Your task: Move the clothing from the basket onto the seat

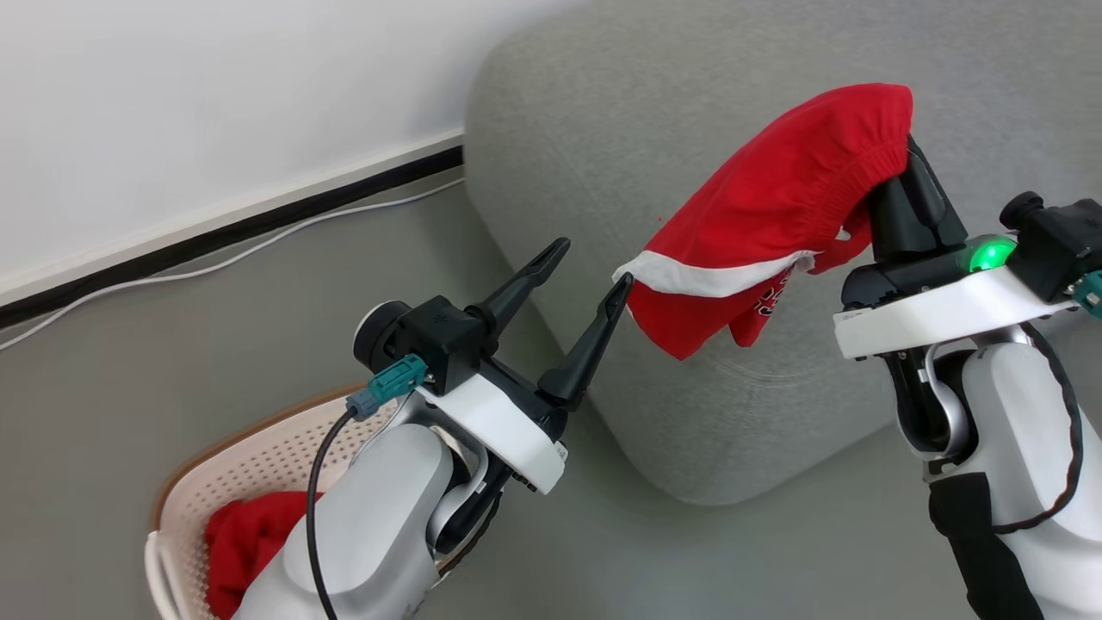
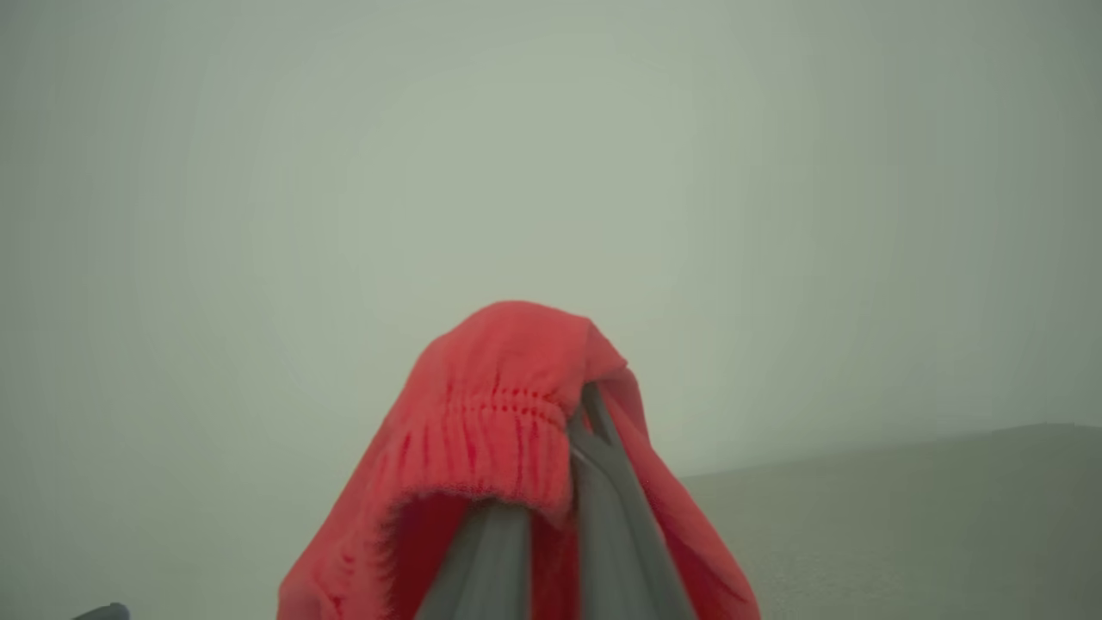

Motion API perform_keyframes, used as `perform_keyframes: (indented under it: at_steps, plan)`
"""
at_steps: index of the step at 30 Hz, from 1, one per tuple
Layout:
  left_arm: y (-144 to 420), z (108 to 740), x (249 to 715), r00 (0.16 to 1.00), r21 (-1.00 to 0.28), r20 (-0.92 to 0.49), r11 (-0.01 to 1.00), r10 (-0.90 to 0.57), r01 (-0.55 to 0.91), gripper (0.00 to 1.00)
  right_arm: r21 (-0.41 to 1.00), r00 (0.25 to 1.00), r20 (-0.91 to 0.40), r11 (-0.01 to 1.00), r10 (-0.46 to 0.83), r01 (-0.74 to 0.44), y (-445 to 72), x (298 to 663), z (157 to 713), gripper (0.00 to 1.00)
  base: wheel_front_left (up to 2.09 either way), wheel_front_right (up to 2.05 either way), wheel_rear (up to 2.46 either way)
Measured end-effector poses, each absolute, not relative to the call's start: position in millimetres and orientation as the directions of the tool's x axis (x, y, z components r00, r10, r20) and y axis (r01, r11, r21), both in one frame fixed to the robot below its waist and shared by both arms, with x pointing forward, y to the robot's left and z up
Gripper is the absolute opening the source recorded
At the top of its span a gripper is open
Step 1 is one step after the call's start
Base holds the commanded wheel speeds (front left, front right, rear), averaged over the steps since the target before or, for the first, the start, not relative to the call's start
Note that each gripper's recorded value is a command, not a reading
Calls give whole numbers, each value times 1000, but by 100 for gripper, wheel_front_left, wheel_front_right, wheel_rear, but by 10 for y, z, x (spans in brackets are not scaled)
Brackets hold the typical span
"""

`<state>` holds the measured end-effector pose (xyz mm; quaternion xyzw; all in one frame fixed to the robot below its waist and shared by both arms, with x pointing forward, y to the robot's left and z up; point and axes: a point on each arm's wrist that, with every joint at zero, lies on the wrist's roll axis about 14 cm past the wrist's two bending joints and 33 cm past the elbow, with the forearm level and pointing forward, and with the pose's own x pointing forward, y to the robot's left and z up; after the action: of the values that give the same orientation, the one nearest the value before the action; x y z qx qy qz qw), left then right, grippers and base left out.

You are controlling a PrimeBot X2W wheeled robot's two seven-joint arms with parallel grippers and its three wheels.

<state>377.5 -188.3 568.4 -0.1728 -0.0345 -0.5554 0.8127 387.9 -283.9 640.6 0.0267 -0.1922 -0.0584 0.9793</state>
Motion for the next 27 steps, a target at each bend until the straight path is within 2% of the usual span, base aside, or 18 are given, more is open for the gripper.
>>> perform_keyframes:
  at_steps: [6, 13, 27]
  plan:
    - [-2085, 5653, 3633, 313, -251, 256, 249, -915, 935, 100, 63, 898, 383, 976, -215, 207, -3187, 3670, 6453, 0, 0, 0, 0]
    - [-2112, 5458, 3613, 281, -273, 237, 214, -930, 938, 100, 32, 883, 382, 959, -272, 281, -3463, 3695, 6470, 0, 0, 0, 0]
    - [-2001, 5067, 3896, 285, -326, 225, 204, -932, 923, 100, -69, 827, 460, 916, -322, 395, -4041, 4271, 6868, 0, 0, 0, 0]
